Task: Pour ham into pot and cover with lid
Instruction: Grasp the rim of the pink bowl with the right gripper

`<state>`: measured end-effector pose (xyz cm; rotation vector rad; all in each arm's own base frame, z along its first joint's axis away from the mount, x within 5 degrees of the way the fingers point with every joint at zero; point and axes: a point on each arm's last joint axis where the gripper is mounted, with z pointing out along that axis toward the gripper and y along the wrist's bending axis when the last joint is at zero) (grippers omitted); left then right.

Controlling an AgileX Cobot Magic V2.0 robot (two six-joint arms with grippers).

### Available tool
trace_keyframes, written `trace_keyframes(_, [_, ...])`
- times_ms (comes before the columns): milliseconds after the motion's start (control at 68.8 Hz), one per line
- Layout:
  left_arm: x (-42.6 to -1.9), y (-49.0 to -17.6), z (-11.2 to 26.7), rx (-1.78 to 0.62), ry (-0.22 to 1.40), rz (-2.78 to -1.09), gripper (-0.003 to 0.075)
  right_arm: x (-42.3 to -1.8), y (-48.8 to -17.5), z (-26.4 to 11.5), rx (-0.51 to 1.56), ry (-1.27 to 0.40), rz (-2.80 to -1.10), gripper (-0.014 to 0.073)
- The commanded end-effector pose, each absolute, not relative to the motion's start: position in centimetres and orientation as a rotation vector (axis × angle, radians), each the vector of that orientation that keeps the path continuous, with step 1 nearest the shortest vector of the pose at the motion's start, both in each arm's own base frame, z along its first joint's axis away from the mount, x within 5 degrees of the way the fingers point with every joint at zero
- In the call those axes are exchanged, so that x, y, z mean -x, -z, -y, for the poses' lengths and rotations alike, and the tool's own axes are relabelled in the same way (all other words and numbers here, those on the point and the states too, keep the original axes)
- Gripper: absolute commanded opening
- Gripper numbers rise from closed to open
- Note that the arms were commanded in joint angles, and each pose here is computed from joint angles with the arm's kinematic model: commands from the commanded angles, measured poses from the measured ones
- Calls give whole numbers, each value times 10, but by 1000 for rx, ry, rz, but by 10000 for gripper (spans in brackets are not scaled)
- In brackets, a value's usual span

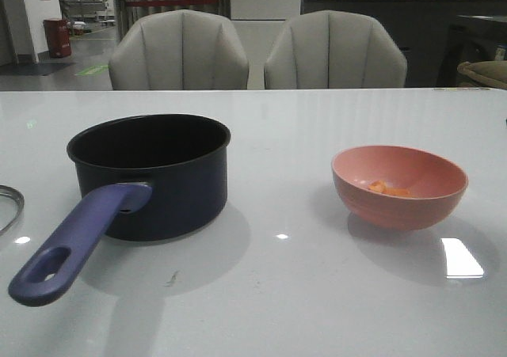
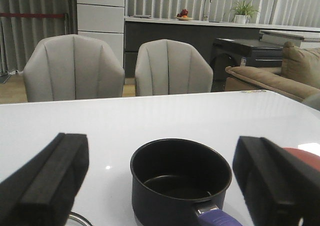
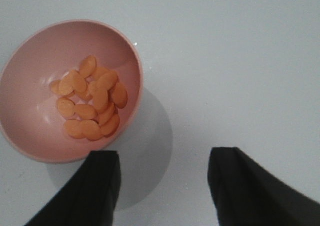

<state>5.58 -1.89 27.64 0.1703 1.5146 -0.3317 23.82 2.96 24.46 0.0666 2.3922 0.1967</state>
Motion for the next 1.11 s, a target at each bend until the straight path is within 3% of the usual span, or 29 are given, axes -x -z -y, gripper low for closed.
trace_keyframes(0, [-55,-292,18,-150,353,-1414,617,-267,-257,-32,-76,-205,-2360,496])
trace_keyframes(494, [-55,-292,18,-150,353,-1414,617,-347,-209,-55,-47,-223,-2536,486])
trace_keyframes(582, [-55,-292,18,-150,353,-1414,617,-355,-203,-58,-43,-226,-2560,421])
trace_keyframes(785, [-55,-292,18,-150,353,-1414,617,-362,-203,-63,-100,-283,-2561,125])
trace_keyframes(974, [-55,-292,18,-150,353,-1414,617,-367,-220,-61,-112,-283,-2425,138])
trace_keyframes(1091, [-55,-292,18,-150,353,-1414,617,-366,-247,-67,-49,-297,-2374,138])
